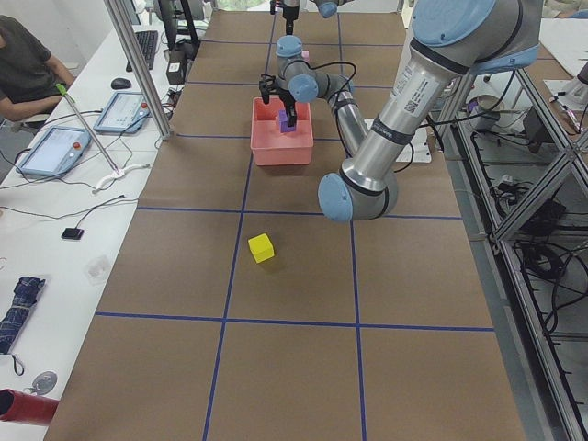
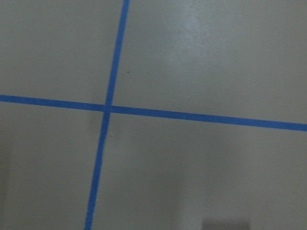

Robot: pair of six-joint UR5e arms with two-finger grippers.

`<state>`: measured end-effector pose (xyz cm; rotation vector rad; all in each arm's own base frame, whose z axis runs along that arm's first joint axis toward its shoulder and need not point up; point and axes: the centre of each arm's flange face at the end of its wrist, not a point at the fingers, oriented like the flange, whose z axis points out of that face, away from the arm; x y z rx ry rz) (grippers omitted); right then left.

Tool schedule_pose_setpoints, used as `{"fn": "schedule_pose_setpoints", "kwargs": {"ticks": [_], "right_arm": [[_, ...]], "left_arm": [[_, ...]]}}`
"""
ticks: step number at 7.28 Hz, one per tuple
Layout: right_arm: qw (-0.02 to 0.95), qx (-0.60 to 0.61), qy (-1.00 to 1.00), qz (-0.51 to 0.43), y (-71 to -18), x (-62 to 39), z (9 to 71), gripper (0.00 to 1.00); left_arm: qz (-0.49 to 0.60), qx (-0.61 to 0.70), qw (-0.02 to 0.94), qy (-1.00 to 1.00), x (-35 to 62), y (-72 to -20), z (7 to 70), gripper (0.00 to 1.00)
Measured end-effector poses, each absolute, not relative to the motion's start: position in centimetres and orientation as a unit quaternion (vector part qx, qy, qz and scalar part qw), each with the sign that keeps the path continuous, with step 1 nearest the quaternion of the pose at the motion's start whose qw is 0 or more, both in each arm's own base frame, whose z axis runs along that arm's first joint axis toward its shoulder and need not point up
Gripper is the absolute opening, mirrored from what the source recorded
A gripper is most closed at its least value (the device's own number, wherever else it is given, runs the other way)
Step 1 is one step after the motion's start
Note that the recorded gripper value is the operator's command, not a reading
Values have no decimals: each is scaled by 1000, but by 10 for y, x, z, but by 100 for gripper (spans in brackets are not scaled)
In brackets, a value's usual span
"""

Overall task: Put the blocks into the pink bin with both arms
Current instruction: 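Carry the purple cube into the bin with left gripper while right descends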

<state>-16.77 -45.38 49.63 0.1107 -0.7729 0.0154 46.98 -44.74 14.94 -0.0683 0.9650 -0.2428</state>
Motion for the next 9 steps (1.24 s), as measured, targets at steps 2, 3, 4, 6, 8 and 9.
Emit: {"fn": "schedule_pose_setpoints", "kwargs": {"ticks": [2,3,4,6,8,9], "right_arm": [[931,14,-365,23,-449,-165,536,99],[930,-10,-366,33,-448,-168,551,99],[927,-34,-371,47,-446,-173,560,99],[925,-55,-373,52,-441,-184,565,99],[925,-58,-373,48,-439,-188,566,99],[925,-59,-373,45,-437,-191,566,99]], "left_arm": [[-112,-39,889,443,519,-454,149,88],[-111,-42,891,438,536,-459,155,99],[-109,-42,891,438,551,-467,165,99],[-105,-37,886,451,559,-471,166,99],[-102,-30,880,464,556,-470,149,99],[-102,-28,879,465,555,-470,145,99]]}}
